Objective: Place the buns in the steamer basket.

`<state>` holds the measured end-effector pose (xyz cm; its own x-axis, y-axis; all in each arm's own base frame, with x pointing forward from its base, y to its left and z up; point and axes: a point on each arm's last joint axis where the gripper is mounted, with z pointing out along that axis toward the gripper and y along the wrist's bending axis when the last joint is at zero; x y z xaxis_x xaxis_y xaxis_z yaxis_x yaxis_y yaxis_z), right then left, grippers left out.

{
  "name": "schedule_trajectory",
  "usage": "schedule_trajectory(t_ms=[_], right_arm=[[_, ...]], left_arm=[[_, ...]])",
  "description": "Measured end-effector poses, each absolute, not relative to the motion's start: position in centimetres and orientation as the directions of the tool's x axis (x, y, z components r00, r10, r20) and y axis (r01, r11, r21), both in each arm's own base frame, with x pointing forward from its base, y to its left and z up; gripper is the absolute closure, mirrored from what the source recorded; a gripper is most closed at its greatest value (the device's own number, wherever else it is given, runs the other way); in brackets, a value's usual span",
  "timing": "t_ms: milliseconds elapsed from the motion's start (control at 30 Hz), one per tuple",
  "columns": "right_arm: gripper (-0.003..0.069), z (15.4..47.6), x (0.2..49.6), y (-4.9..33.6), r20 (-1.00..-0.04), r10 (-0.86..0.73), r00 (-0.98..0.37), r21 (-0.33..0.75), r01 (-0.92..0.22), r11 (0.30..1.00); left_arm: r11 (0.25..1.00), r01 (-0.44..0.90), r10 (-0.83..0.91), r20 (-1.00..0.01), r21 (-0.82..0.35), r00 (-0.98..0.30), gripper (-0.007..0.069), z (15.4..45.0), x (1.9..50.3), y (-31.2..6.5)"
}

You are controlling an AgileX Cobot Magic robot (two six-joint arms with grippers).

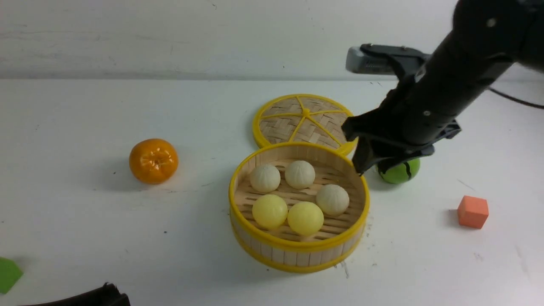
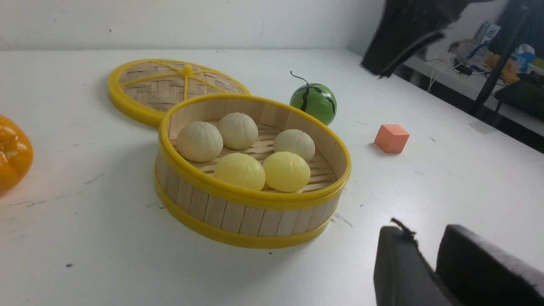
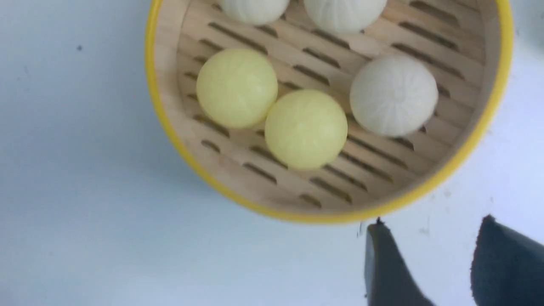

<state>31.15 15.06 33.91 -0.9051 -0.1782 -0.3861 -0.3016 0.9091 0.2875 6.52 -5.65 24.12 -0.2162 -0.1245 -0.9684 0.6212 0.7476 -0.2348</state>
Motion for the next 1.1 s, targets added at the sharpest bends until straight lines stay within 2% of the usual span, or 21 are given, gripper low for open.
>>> schedule_trajectory(t_ms=[100, 200, 233, 267, 400, 600, 700, 733, 767, 867, 967, 1100], right_arm=[[0.0544, 35.8, 26.5, 13.0, -0.408, -0.149, -0.901, 0.286, -0.281, 0.916], [0.0624, 36.3, 23.7, 11.7, -0.433, -0.133, -0.892, 0.283, -0.275, 0.919], [0.0666, 36.5, 21.6, 10.8, -0.457, -0.129, -0.880, 0.277, -0.279, 0.920], [0.0676, 36.5, 19.8, 10.0, -0.481, -0.124, -0.868, 0.273, -0.283, 0.919], [0.0678, 37.1, 16.0, 8.4, -0.527, -0.118, -0.842, 0.273, -0.299, 0.914], [0.0678, 39.8, 7.8, 5.0, -0.707, -0.079, -0.703, 0.265, -0.367, 0.892], [0.0678, 40.4, 3.1, 1.9, -0.849, -0.112, -0.516, 0.113, -0.385, 0.916], [0.0678, 40.3, 2.5, 1.5, -0.855, -0.121, -0.504, 0.096, -0.382, 0.919], [0.0678, 40.0, 0.9, 0.2, -0.894, -0.153, -0.421, -0.003, -0.335, 0.942], [0.0676, 37.9, -0.5, -1.6, -0.900, -0.200, -0.388, -0.142, -0.172, 0.975], [0.0675, 35.1, 0.0, -2.2, -0.855, -0.231, -0.465, -0.231, -0.058, 0.971], [0.0675, 33.3, 0.4, -2.3, -0.827, -0.227, -0.514, -0.245, -0.034, 0.969]], left_arm=[[0.748, 0.621, -0.125, -0.968, -0.235, -0.216, 0.0481, 24.1, 6.5, -5.6], [0.748, 0.621, -0.125, -0.968, -0.235, -0.216, 0.0480, 24.1, 6.5, -5.6], [0.748, 0.621, -0.125, -0.968, -0.235, -0.216, 0.0479, 24.1, 6.5, -5.6], [0.748, 0.621, -0.125, -0.968, -0.235, -0.216, 0.0477, 24.1, 6.5, -5.6], [0.748, 0.621, -0.125, -0.968, -0.235, -0.216, 0.0473, 24.1, 6.5, -5.6], [0.748, 0.621, -0.125, -0.968, -0.235, -0.216, 0.0470, 24.1, 6.5, -5.6], [0.748, 0.621, -0.125, -0.968, -0.235, -0.216, 0.0465, 24.1, 6.5, -5.6], [0.748, 0.621, -0.125, -0.968, -0.235, -0.216, 0.0463, 24.1, 6.5, -5.6], [0.748, 0.621, -0.125, -0.968, -0.235, -0.216, 0.0461, 24.1, 6.5, -5.6], [0.748, 0.621, -0.125, -0.968, -0.235, -0.216, 0.0460, 24.1, 6.5, -5.6], [0.748, 0.621, -0.125, -0.968, -0.235, -0.216, 0.0457, 24.1, 6.5, -5.6], [0.748, 0.621, -0.125, -0.968, -0.235, -0.216, 0.0451, 24.1, 6.5, -5.6]])
